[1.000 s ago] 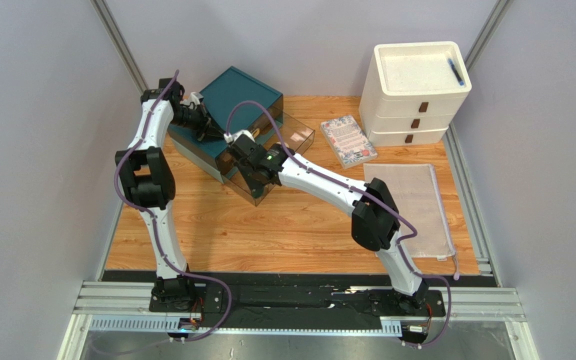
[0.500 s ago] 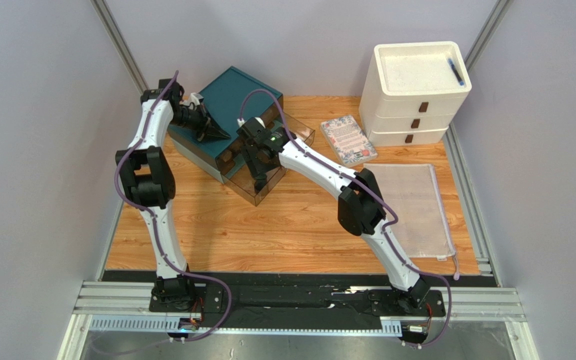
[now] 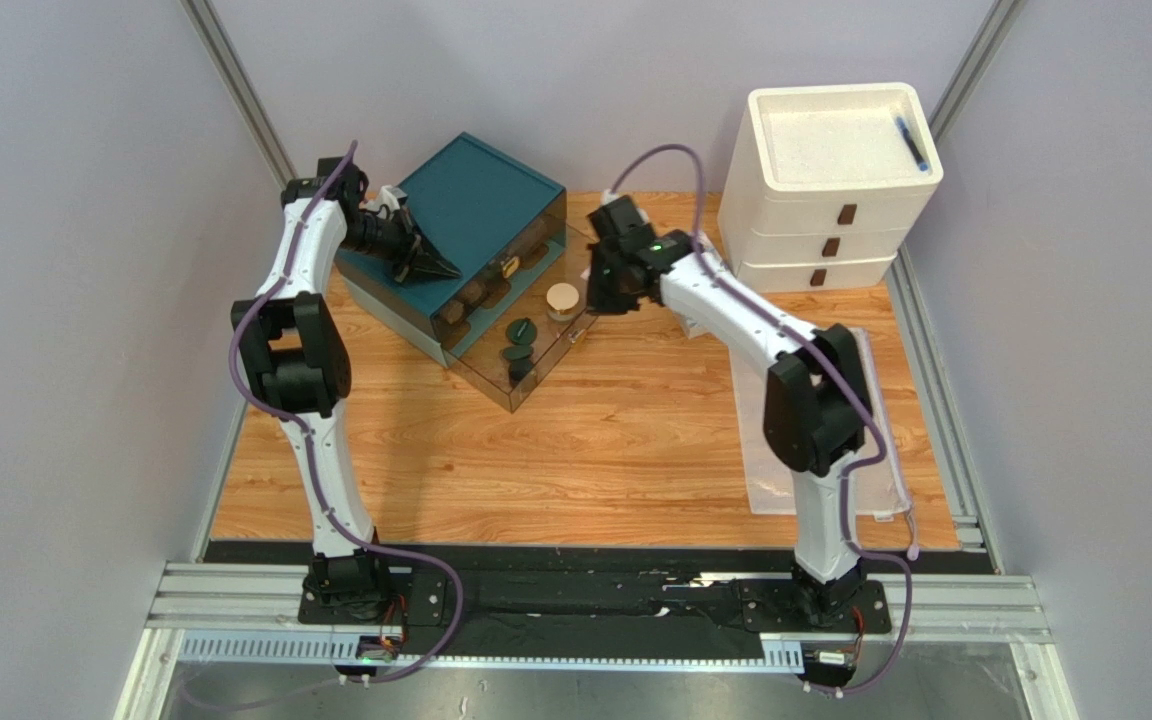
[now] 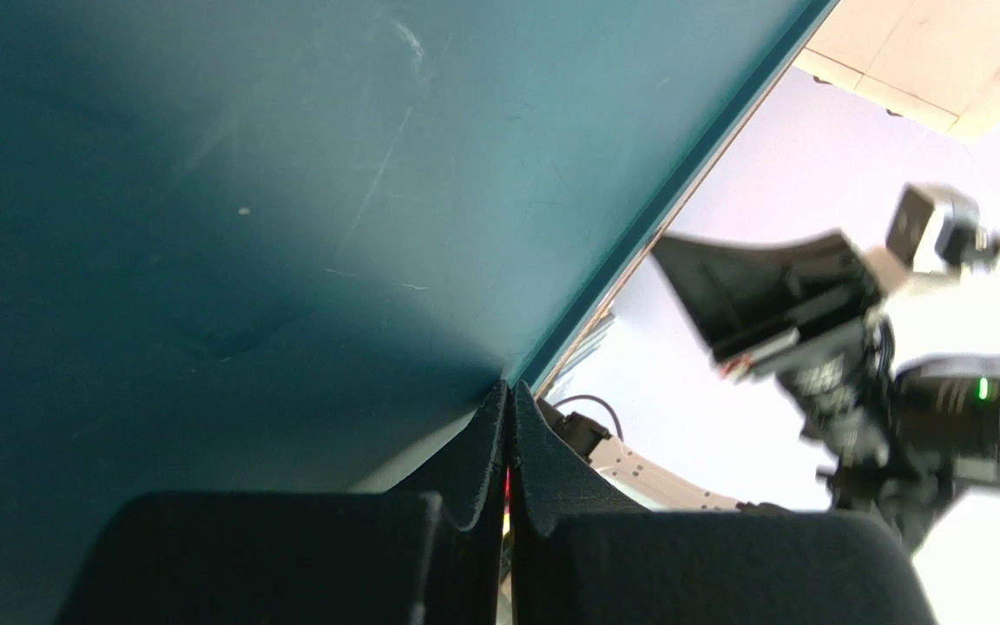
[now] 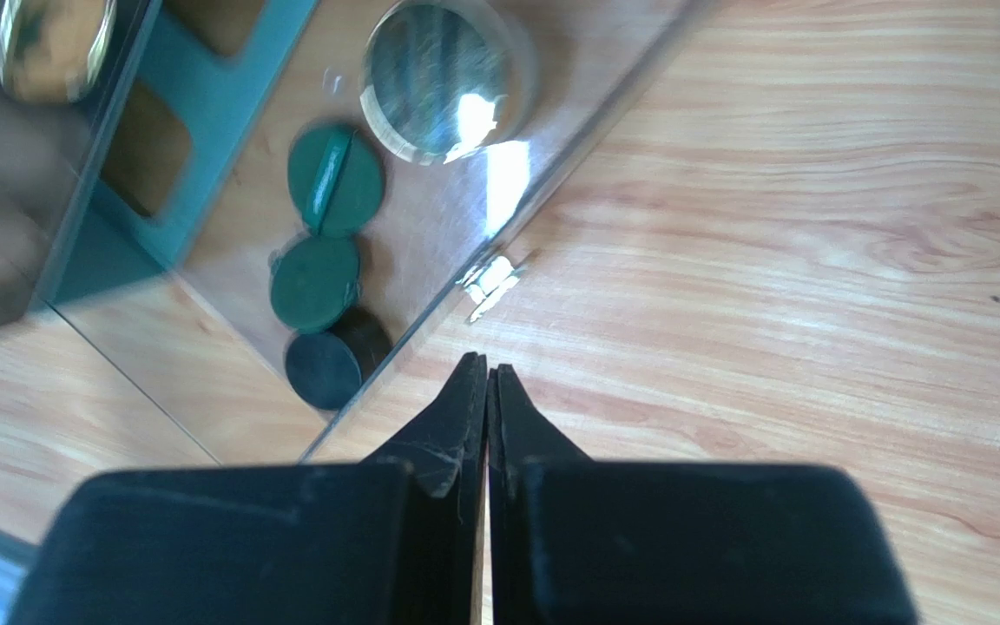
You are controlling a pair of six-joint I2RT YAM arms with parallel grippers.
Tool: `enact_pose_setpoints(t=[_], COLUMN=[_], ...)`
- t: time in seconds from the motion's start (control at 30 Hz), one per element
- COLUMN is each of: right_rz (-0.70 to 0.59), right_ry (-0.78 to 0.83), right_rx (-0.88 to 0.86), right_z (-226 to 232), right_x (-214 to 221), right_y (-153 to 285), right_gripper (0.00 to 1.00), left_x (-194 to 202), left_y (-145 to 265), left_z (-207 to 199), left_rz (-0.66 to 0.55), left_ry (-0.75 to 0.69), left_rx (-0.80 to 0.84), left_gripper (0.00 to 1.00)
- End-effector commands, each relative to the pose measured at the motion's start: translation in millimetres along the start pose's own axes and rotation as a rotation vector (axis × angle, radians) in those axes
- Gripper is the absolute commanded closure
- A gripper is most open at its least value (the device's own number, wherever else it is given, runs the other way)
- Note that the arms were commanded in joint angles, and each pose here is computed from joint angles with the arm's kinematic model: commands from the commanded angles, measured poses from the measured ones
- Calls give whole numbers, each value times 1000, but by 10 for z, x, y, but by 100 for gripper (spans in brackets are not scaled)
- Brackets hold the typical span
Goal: Organize the makeup
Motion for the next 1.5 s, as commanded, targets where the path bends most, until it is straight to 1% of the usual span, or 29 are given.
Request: enact_pose_setpoints(t=[0.0, 0.13, 0.17, 0.27, 0.33, 0.37, 0.4, 0.47, 0.53, 0.67, 0.7, 0.73, 0.8, 0.83, 0.9, 0.93, 0.97, 1.0, 1.03, 1.27, 1.3, 1.37, 1.4, 1.47], right_rz=[117, 201, 228, 252, 253, 242, 253, 236, 244, 226, 239, 247, 252, 272, 294, 291, 309, 321, 314, 284, 272, 259, 219, 165], right_ry=[-192, -238, -262, -295, -306, -302, -308, -306, -323, -356, -370, -399, -407, -419, -453, -449, -480, -481, -479, -503, -481, -458, -428, -342], right_rx=[-205, -199, -181, -184, -187, -208, -199, -233, -245, -344, -345, -355, -414, -413, -443, -478, -475, -489, -514, -550, -556, -491, -513, -474], right_z=[188, 124, 81, 80, 101, 181, 163, 295, 348, 649, 649, 699, 879, 889, 991, 1118, 1102, 1143, 1225, 1274, 1301, 1160, 1239, 1140], right_x=[78, 184, 243, 290, 258, 183, 208, 96, 75, -86, -50, -53, -92, -12, 2, -37, 5, 16, -29, -119, -150, -103, -240, -278], right_y=[-36, -228, -340, -521, -604, -610, -712, -728, -822, -896, -1007, -1035, -1060, -1191, -1254, -1243, -1370, -1393, -1363, -1362, -1278, -1257, -984, -807], right_gripper=[100, 100, 100, 100, 100, 100, 100, 100, 100, 100, 100, 100, 100, 100, 100, 100, 100, 100, 100, 100, 100, 100, 100, 100], left_x=[-60, -67, -61, -64, -67, -61, -61, -62, -54, -45, -46, -46, -43, -49, -44, -53, -56, -62, -68, -102, -105, -141, -163, -247], left_y=[-236, -224, -221, -224, -224, -223, -219, -210, -209, -209, -208, -208, -207, -206, -201, -197, -197, -196, -195, -160, -136, -110, -53, 28], left_z=[750, 735, 731, 735, 726, 728, 725, 717, 724, 726, 729, 729, 731, 725, 722, 713, 712, 705, 698, 591, 548, 452, 368, 193], left_rz=[15, 10, 12, 10, 9, 10, 9, 6, 8, 9, 8, 8, 9, 7, 8, 3, 1, 1, -1, -23, -29, -52, -74, -119], left_ry=[19, 17, 18, 20, 22, 23, 22, 20, 20, 23, 22, 22, 25, 23, 25, 23, 25, 24, 24, 4, -2, -21, -34, -74], left_rx=[-272, -273, -271, -273, -269, -270, -271, -272, -275, -276, -277, -277, -279, -277, -279, -277, -277, -275, -273, -244, -230, -201, -187, -151], left_gripper=[100, 100, 100, 100, 100, 100, 100, 100, 100, 100, 100, 100, 100, 100, 100, 100, 100, 100, 100, 100, 100, 100, 100, 100])
Point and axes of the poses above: each gripper's point midway between its finger pads, its own y axis back along the fingers, its own z axis along the line the jaws close on, x = y × z, the point moved 2 cm from there along y, back along the fingers, and after that the axes turned 9 degrees about -y, right-handed, at the moved point
